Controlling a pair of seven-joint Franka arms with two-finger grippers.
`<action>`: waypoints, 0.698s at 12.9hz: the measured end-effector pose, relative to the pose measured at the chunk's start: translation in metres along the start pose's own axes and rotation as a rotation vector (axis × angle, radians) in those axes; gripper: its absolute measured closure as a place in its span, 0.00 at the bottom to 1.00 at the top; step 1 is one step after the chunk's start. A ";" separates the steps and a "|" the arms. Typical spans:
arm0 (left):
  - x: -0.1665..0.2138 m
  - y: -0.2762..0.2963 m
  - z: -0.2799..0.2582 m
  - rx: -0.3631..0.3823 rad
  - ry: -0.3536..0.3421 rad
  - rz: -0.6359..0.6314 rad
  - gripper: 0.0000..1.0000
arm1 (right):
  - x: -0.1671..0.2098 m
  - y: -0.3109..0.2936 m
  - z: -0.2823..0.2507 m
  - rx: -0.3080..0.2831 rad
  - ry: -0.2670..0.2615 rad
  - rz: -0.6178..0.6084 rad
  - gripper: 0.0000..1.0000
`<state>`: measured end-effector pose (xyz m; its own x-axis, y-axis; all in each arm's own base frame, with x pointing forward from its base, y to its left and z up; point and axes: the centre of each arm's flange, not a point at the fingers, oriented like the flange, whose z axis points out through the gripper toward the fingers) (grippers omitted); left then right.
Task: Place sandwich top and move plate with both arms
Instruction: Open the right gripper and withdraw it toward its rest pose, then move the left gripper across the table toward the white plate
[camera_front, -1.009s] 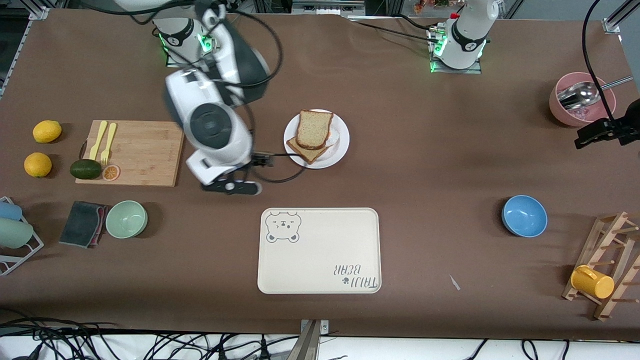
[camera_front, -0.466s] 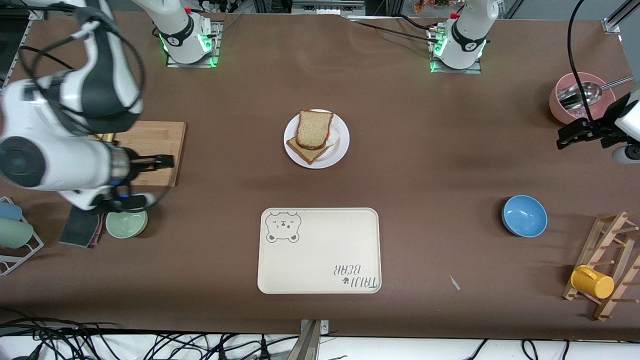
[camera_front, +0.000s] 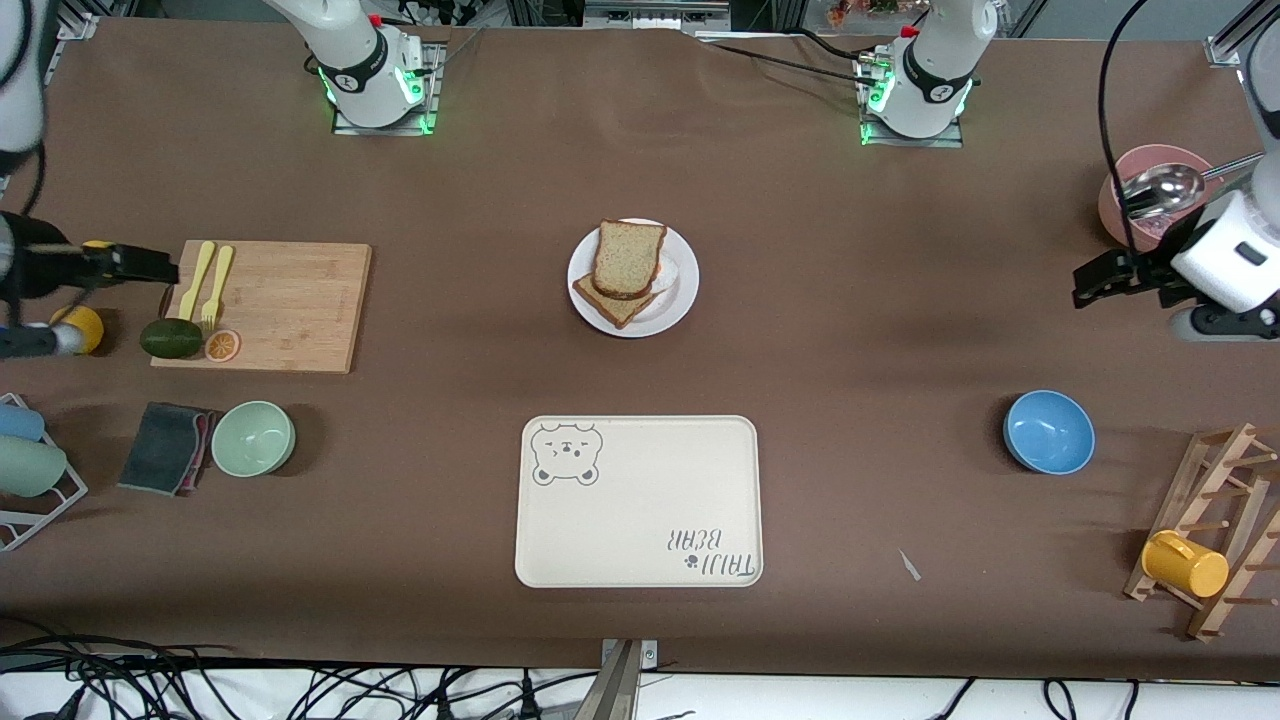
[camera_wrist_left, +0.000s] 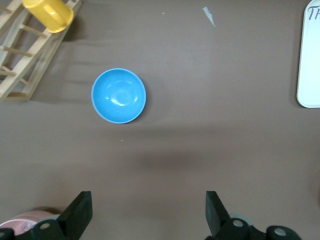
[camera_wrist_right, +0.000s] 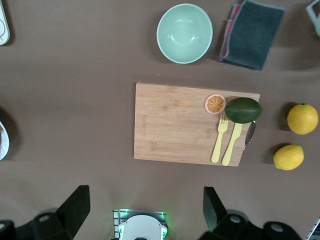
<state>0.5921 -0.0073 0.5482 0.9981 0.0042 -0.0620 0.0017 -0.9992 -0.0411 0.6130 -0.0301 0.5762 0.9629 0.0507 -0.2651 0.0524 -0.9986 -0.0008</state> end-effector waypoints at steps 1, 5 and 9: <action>0.005 0.015 0.010 -0.003 -0.012 0.006 0.00 | -0.009 0.001 -0.008 0.005 0.013 -0.003 0.00; 0.033 0.049 0.053 -0.024 -0.049 -0.014 0.00 | -0.022 0.014 -0.017 0.024 0.100 0.000 0.00; 0.048 0.068 0.076 -0.086 -0.088 -0.011 0.00 | -0.031 0.028 -0.008 0.035 0.277 0.011 0.00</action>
<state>0.6355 -0.0718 0.4666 0.9887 0.0148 -0.1492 0.0215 -0.9988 0.0434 0.5869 -0.0597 0.5918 0.9993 0.0366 0.0083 0.0369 -0.9987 -0.0341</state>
